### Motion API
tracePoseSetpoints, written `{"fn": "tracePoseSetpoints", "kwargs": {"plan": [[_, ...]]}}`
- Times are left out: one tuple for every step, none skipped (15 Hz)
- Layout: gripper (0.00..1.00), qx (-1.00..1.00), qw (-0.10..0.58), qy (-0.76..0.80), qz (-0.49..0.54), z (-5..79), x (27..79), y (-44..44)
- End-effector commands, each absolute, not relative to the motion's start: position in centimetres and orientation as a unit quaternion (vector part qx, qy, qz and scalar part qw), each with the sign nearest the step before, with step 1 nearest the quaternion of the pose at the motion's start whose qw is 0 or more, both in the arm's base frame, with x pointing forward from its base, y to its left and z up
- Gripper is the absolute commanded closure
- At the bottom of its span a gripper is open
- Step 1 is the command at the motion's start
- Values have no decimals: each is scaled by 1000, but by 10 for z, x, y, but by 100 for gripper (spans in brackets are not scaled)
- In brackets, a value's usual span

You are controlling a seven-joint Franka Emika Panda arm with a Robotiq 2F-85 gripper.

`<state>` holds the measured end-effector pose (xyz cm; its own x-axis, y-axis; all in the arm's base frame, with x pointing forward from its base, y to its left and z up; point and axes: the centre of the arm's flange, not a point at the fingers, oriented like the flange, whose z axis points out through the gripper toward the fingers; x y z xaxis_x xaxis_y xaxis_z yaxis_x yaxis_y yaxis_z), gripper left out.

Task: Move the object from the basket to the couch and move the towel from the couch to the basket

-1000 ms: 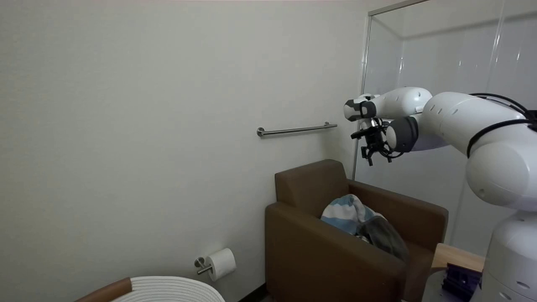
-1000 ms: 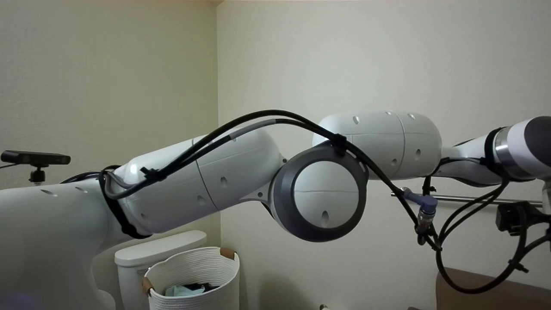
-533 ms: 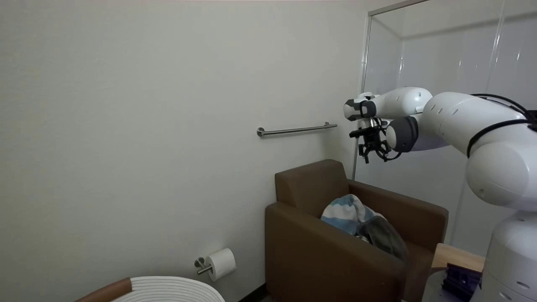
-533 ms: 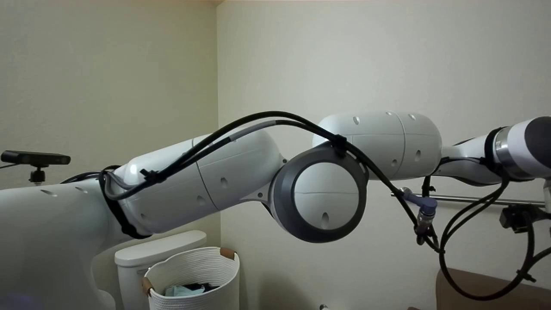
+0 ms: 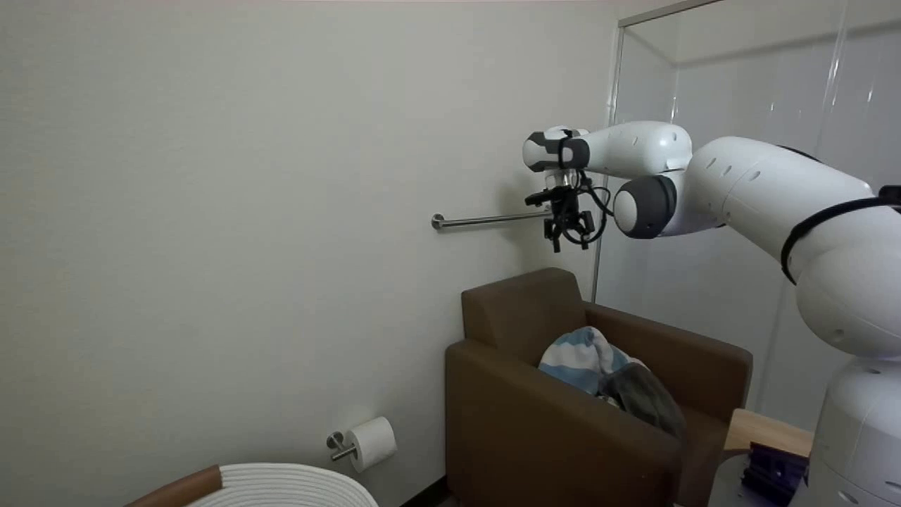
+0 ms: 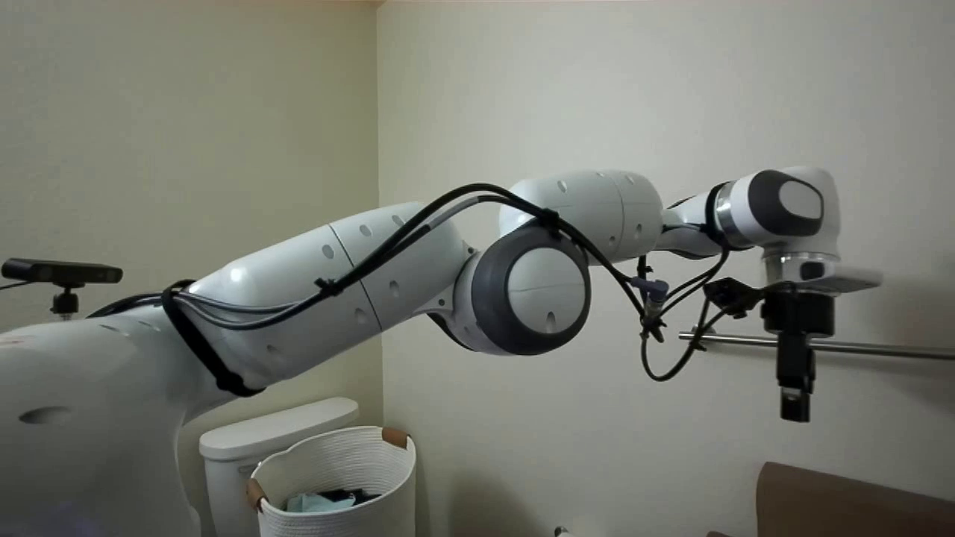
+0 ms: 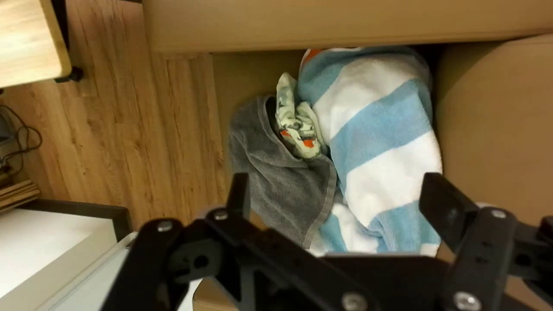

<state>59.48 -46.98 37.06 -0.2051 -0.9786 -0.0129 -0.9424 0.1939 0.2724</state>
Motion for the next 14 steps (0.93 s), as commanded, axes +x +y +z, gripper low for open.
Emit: {"fn": "tracePoseSetpoints", "kwargs": {"plan": [[0, 625, 84, -768, -112, 375, 601, -459], [0, 624, 86, -769, -112, 376, 603, -455], [0, 622, 86, -770, -113, 376, 601, -457], [0, 619, 87, -772, -115, 374, 598, -462], [0, 616, 86, -774, -116, 373, 594, -467], [0, 614, 86, -776, -117, 373, 592, -470], [0, 610, 80, -779, -117, 369, 594, -472], [0, 611, 74, -779, -120, 367, 594, -477], [0, 610, 70, -780, -123, 366, 589, -486], [0, 608, 65, -781, -127, 365, 583, -496], [0, 604, 58, -785, -127, 362, 575, -510], [0, 599, 53, -789, -127, 359, 568, -521], [0, 593, 46, -795, -123, 358, 557, -537], [0, 587, 40, -800, -117, 355, 548, -551]]}}
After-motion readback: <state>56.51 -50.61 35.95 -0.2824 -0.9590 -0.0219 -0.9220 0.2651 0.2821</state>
